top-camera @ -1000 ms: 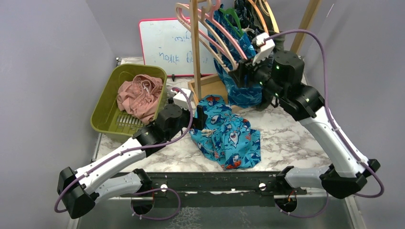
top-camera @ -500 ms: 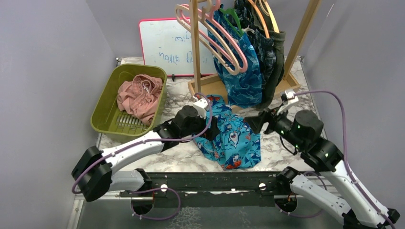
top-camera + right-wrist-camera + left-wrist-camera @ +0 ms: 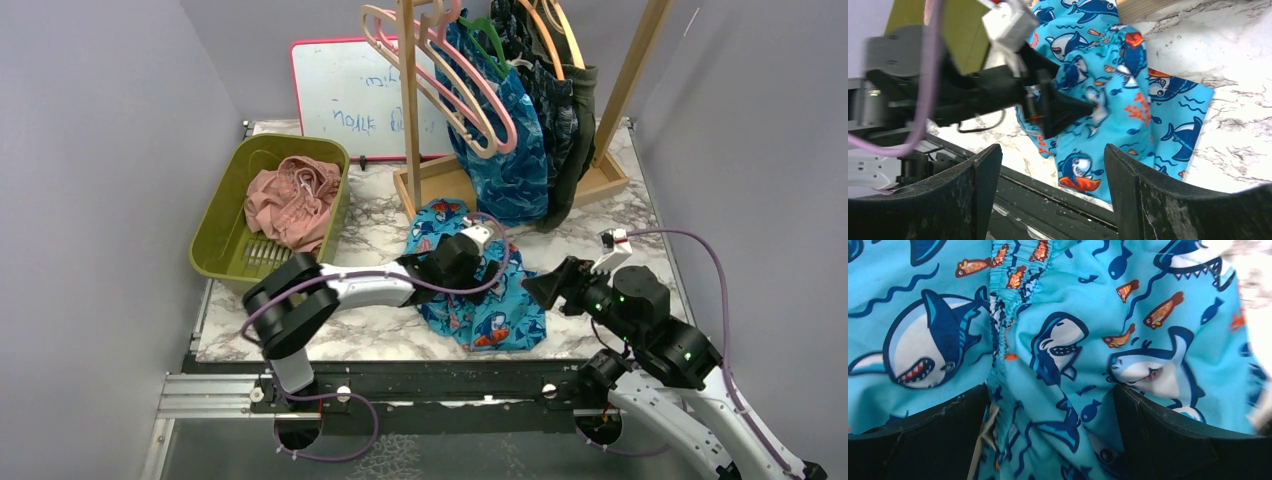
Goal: Remove the shorts from the hanger
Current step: Pick up the shorts at the center of the board.
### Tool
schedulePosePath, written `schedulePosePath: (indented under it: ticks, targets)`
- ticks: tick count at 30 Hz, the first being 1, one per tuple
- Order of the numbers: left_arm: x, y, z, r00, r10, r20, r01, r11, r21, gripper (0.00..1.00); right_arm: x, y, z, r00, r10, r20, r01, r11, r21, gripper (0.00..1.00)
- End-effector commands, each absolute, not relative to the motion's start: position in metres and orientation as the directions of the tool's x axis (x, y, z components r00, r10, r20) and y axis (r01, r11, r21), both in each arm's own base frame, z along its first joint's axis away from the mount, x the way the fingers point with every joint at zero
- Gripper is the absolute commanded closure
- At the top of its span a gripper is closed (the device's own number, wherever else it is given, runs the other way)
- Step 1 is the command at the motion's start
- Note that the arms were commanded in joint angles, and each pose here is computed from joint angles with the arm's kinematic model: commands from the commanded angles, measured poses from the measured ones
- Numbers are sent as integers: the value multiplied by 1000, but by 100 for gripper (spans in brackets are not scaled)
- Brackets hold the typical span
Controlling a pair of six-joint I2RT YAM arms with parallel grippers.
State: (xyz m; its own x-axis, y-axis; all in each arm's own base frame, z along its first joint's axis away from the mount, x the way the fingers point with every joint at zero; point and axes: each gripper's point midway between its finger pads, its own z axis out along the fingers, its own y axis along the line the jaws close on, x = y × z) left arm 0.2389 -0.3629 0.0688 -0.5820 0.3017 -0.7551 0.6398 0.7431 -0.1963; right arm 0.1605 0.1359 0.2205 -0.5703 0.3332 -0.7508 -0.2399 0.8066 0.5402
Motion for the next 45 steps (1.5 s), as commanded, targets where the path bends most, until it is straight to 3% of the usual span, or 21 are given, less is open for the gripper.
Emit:
schedulePosePath:
  ticks: [1,4,8,10,13,15,21,31,45]
  targets:
    - [260,-344,14,-590,416,-692,558,830,23,1,157,133,218,-583,368,-724,-202,798,568,23]
    - [240,-337,-21,-657,455,-601,566,824,4,17,156,132,215,-588,373,-718,-193,797,572,23]
    - [223,-318,-44,-701,422,-576,519,855,-5,42,156,134,215,-589,375,-716,-197,792,577,23]
    - [218,-307,-47,-710,421,-565,505,863,9,56,154,134,216,-589,373,-717,-207,788,580,23]
    - [213,-295,-36,-709,383,-592,471,882,7,87,151,135,219,-585,368,-723,-231,779,584,23]
    - [211,-293,-16,-695,340,-634,457,889,-24,100,149,135,221,-578,371,-727,-245,771,588,23]
    - [199,-281,58,-633,203,-747,433,893,-124,100,145,134,232,-538,388,-749,-293,746,597,23]
    - [202,-257,146,-535,110,-838,421,894,-152,100,141,132,240,-504,411,-759,-326,724,609,23]
    - [252,-219,254,-412,119,-903,333,943,-27,100,139,134,240,-512,404,-758,-336,718,609,23]
